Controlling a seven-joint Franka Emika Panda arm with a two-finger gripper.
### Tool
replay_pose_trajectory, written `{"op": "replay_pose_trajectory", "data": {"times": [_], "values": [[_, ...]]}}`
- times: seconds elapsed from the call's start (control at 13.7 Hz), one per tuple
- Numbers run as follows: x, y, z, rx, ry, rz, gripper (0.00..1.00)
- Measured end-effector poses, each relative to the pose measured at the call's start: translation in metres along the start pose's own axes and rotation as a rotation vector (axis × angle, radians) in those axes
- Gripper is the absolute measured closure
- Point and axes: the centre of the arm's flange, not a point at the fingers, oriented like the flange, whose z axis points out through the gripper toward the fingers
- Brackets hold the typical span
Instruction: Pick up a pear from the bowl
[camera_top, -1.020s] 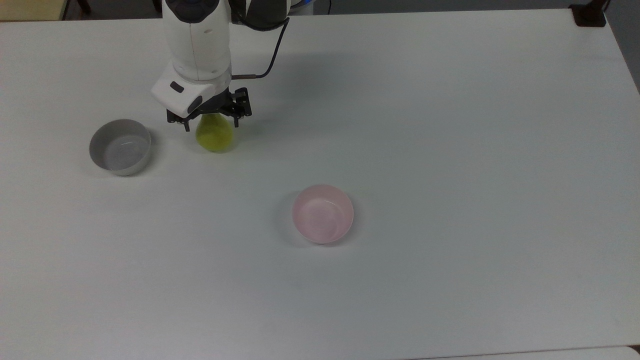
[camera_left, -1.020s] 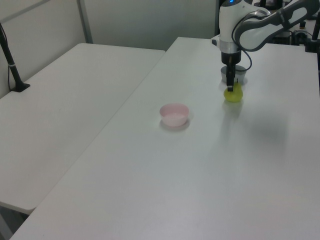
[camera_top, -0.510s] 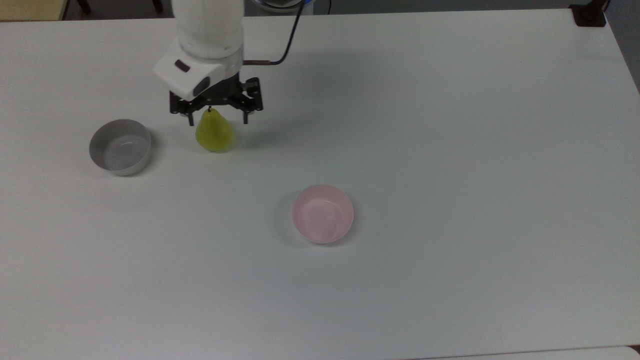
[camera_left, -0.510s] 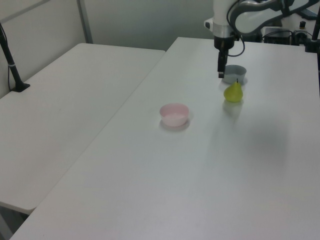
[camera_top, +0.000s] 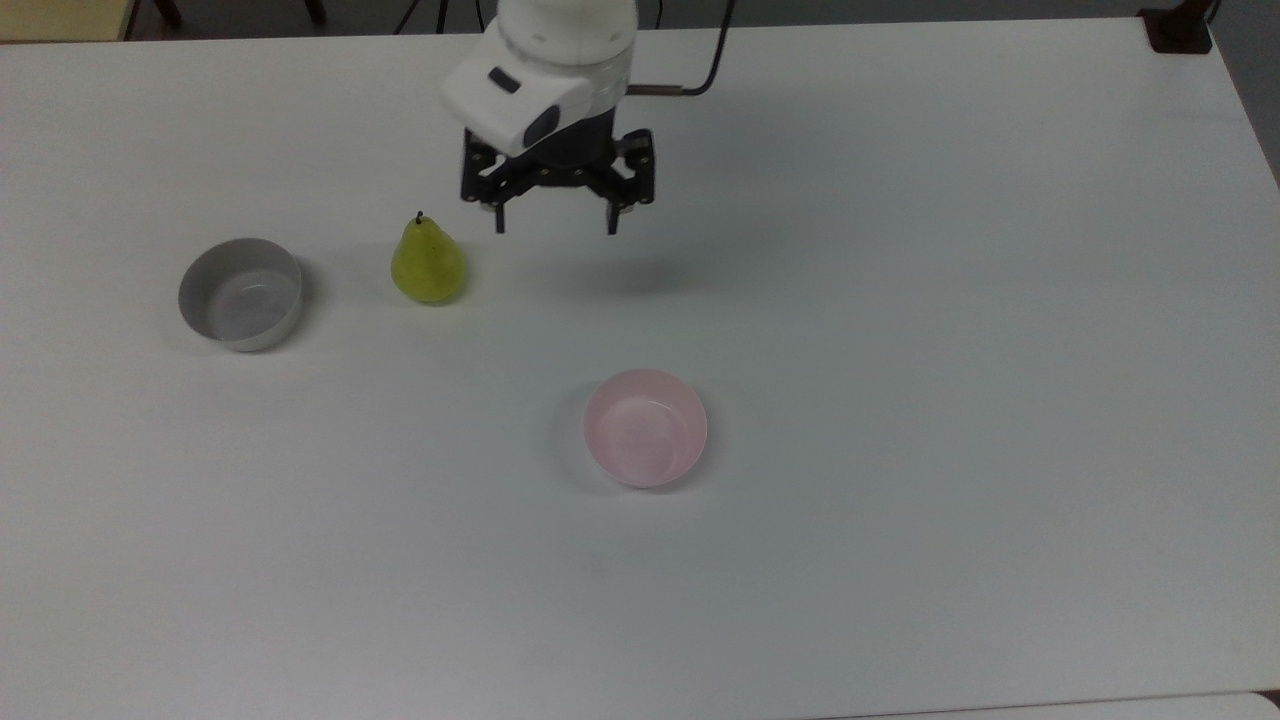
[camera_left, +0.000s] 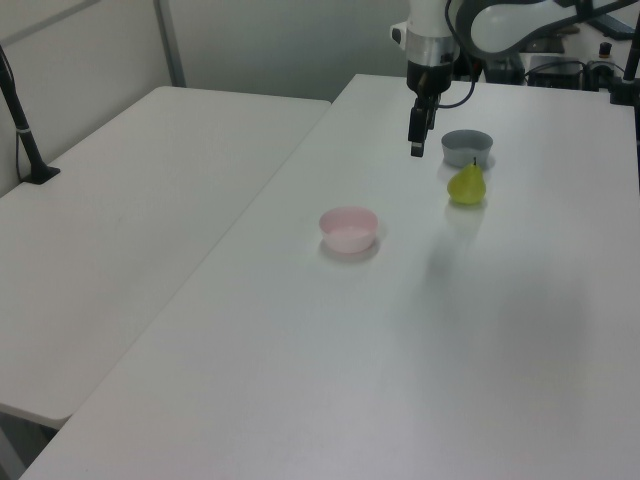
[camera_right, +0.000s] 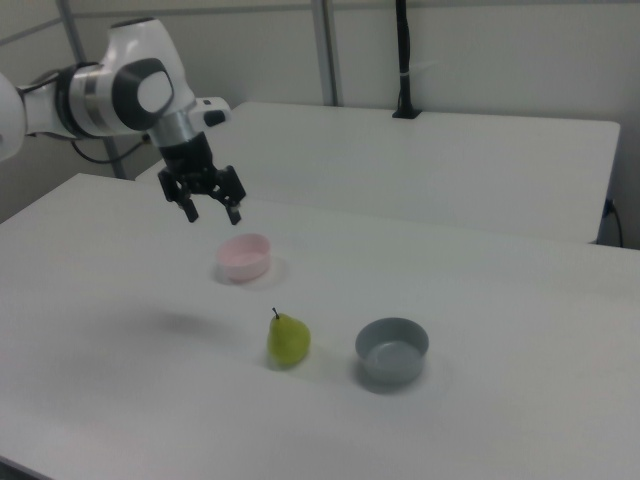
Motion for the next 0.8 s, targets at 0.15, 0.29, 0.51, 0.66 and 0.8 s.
{"op": "replay_pose_trajectory", "data": {"times": [0.15, 0.29, 0.51, 0.66, 0.8], "values": [[-0.005, -0.015, -0.015, 0.002, -0.003, 0.022, 0.00], [-0.012, -0.025, -0.032, 0.017, -0.002, 0.051, 0.00], [-0.020, -0.011, -0.049, 0.034, -0.004, 0.095, 0.00], [-0.023, 0.001, -0.052, 0.030, -0.012, 0.110, 0.00], [-0.026, 0.008, -0.051, 0.029, -0.033, 0.106, 0.00]]}}
